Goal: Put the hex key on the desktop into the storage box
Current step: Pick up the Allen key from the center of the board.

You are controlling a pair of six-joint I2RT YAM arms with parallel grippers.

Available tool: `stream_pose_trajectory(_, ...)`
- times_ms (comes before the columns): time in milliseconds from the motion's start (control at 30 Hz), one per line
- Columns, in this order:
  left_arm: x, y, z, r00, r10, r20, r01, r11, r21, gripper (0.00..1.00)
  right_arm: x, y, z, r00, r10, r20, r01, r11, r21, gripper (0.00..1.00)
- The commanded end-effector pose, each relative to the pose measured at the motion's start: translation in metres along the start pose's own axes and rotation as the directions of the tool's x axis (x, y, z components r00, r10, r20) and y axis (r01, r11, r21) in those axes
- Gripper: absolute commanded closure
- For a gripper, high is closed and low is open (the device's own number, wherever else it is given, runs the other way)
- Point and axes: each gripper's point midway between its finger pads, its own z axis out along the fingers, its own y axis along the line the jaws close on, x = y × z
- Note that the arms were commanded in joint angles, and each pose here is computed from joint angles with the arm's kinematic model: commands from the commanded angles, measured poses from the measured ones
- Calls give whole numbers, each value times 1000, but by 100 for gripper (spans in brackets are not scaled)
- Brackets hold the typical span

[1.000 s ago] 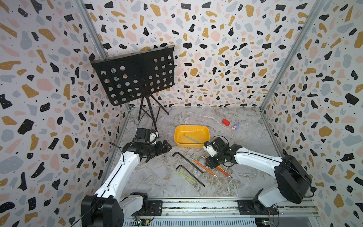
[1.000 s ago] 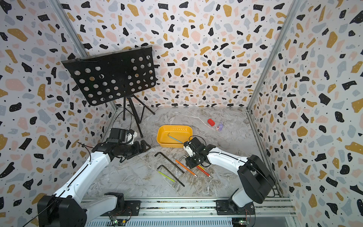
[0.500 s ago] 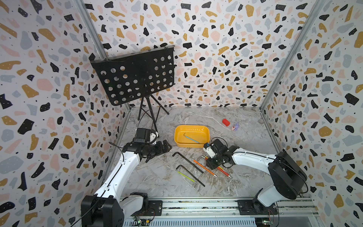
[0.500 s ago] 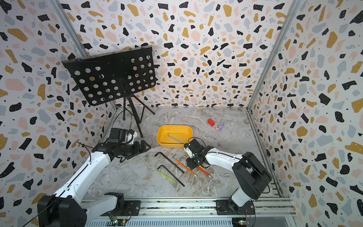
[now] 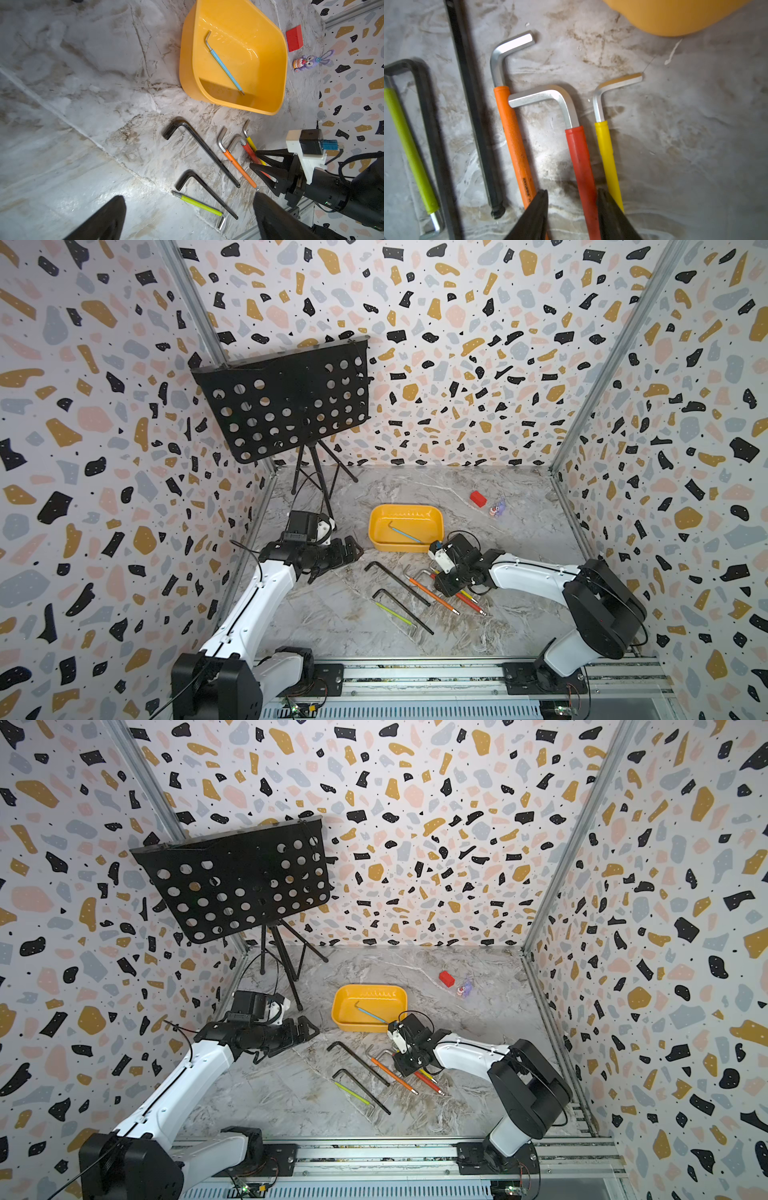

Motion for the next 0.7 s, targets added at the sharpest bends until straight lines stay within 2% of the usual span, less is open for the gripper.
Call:
stream_pose_trajectory(0,-10,-12,-8,999,42,29,-42,999,27,0,21,0,5,998,18,-66,-19,1000,-3,55)
stream_pose_trajectory(100,-11,-13,-9,999,42,31,-43,999,28,0,18,-2,-1,999,16,-51,-15,1000,13,50)
stream_pose_trajectory(267,-11,-13,-9,999,42,32,-43,999,28,0,2,3,-19,999,2,46,-2,1000,-3,46)
stream_pose_trajectory(500,-10,-13,-8,999,42,30,-43,999,29,0,6,1,-15,1000,-11,5,11,1000,8,48)
stream_pose_trajectory(667,-11,-13,-9,999,44,31,-45,999,29,0,10,6,-7,1000,-1,-9,0,1000,-28,49)
